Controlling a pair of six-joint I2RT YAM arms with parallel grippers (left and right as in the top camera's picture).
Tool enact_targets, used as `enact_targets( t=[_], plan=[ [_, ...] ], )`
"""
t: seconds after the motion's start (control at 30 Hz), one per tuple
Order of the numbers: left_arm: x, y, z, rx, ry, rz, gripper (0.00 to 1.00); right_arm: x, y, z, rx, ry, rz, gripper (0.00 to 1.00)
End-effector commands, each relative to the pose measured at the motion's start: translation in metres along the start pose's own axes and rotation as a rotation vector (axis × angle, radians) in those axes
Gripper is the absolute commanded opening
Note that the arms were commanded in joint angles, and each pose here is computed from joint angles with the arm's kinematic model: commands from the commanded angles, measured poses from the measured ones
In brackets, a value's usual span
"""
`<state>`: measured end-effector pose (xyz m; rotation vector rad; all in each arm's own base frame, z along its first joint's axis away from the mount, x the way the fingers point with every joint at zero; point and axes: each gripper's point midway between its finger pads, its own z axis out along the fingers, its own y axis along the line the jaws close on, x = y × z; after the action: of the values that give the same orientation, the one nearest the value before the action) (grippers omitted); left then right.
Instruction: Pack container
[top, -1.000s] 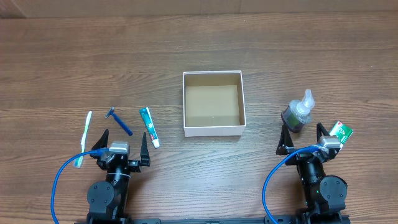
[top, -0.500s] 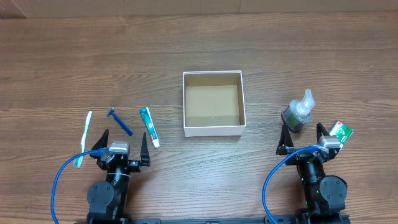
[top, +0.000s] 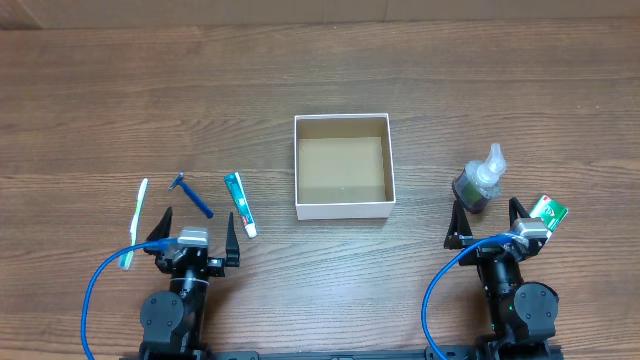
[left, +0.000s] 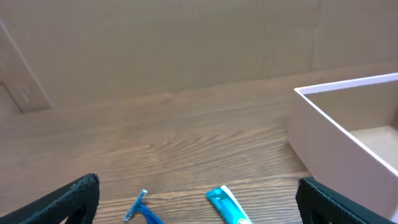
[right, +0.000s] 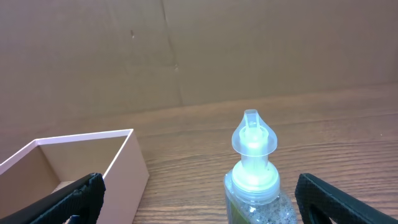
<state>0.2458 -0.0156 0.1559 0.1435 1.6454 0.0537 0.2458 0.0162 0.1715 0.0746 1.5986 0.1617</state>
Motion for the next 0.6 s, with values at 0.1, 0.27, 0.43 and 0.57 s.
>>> enact_targets(
  t=[0.1,0.27,0.43,0.57],
  plan=[
    [0.000,0.005,0.000,-0.028,-0.004,0.060,1.00,0.001,0.001,0.000,-0.007,-0.005,-0.003,1.00],
    [0.000,0.004,0.000,-0.019,-0.005,0.055,1.00,0.003,0.007,0.000,-0.043,0.004,0.001,1.00],
    [-0.001,0.003,0.000,-0.018,-0.007,-0.135,1.00,0.002,0.015,-0.002,-0.084,0.028,0.024,1.00],
    [-0.005,0.000,-0.007,0.007,0.049,-0.261,1.00,-0.020,0.017,-0.009,-0.076,0.052,0.023,1.00]
  ],
)
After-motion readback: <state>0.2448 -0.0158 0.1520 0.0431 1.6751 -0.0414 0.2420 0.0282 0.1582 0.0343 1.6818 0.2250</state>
